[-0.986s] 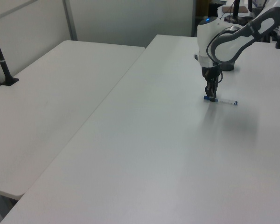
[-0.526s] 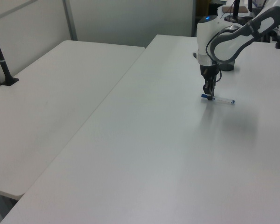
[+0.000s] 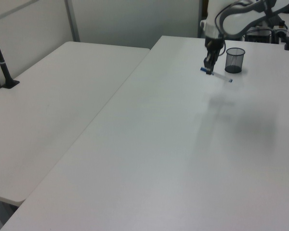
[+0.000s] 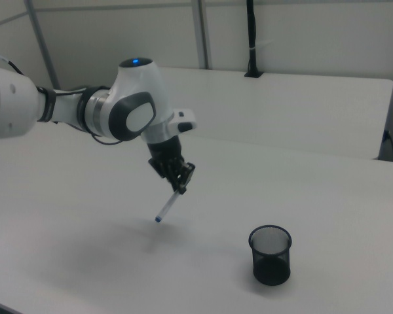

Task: Insert the marker
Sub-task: 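Lift the marker and carry it above the black mesh pen cup, then lower the marker into the pen cup and open the gripper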

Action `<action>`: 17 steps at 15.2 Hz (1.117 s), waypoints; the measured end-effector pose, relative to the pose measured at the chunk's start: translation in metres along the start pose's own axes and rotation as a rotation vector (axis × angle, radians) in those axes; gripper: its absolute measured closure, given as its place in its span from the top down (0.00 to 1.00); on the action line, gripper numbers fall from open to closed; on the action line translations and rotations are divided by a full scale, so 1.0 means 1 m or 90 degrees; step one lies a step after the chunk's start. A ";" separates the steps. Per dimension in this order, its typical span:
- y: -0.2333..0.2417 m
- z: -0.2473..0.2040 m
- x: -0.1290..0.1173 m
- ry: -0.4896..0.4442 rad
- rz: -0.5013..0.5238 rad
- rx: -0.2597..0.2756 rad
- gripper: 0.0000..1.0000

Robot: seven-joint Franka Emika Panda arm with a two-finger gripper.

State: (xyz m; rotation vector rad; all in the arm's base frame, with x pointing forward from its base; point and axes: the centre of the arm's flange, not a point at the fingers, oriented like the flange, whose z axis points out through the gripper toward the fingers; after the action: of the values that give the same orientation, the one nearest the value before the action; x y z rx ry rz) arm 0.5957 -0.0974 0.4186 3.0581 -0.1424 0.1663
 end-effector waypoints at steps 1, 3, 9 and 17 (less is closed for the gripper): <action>0.015 -0.011 -0.001 0.013 0.016 -0.002 0.17; 0.044 -0.029 -0.003 0.048 0.047 -0.008 0.17; 0.129 -0.053 -0.003 0.179 0.131 -0.045 0.17; 0.208 -0.059 -0.022 0.262 0.187 -0.097 0.17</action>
State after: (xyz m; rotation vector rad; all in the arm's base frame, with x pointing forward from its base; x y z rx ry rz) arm 0.5475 -0.2974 0.4898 2.7622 -0.5454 0.7547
